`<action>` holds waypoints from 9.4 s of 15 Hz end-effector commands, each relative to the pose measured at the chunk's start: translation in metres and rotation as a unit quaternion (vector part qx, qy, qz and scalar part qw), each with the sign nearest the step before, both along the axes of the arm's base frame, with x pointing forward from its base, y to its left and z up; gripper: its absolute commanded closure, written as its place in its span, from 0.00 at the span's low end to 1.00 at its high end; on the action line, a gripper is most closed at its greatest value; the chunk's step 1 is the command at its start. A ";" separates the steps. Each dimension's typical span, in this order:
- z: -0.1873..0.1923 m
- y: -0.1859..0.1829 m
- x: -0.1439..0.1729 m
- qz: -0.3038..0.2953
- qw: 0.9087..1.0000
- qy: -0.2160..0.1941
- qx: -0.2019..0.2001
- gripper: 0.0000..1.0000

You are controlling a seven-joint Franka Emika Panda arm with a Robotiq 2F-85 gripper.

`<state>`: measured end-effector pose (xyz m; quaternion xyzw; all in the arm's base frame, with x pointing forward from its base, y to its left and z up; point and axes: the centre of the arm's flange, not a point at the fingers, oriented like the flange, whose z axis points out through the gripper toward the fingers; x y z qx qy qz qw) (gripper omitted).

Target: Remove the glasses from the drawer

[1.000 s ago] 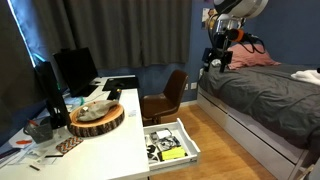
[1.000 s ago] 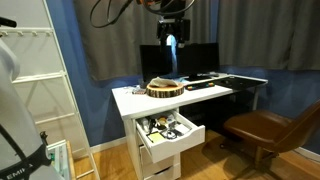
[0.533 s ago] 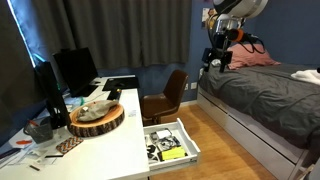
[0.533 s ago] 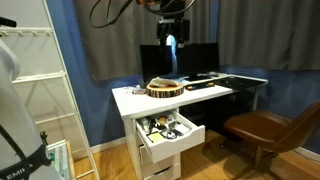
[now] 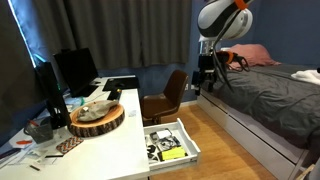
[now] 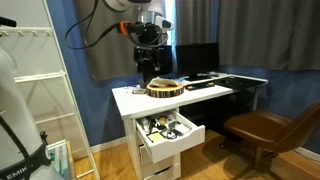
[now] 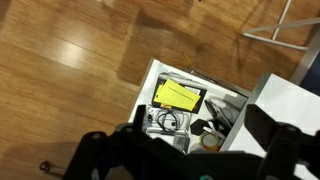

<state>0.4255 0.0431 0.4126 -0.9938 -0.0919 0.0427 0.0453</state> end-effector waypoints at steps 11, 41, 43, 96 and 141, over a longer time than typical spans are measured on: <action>-0.093 0.117 -0.030 0.182 0.978 -0.098 -0.014 0.00; -0.278 0.153 0.038 0.358 0.920 -0.122 0.105 0.00; -0.278 0.155 0.039 0.359 0.919 -0.123 0.107 0.00; -0.320 0.177 0.083 0.361 0.915 -0.176 0.045 0.92; -0.178 0.260 -0.010 0.392 0.868 -0.305 -0.025 0.92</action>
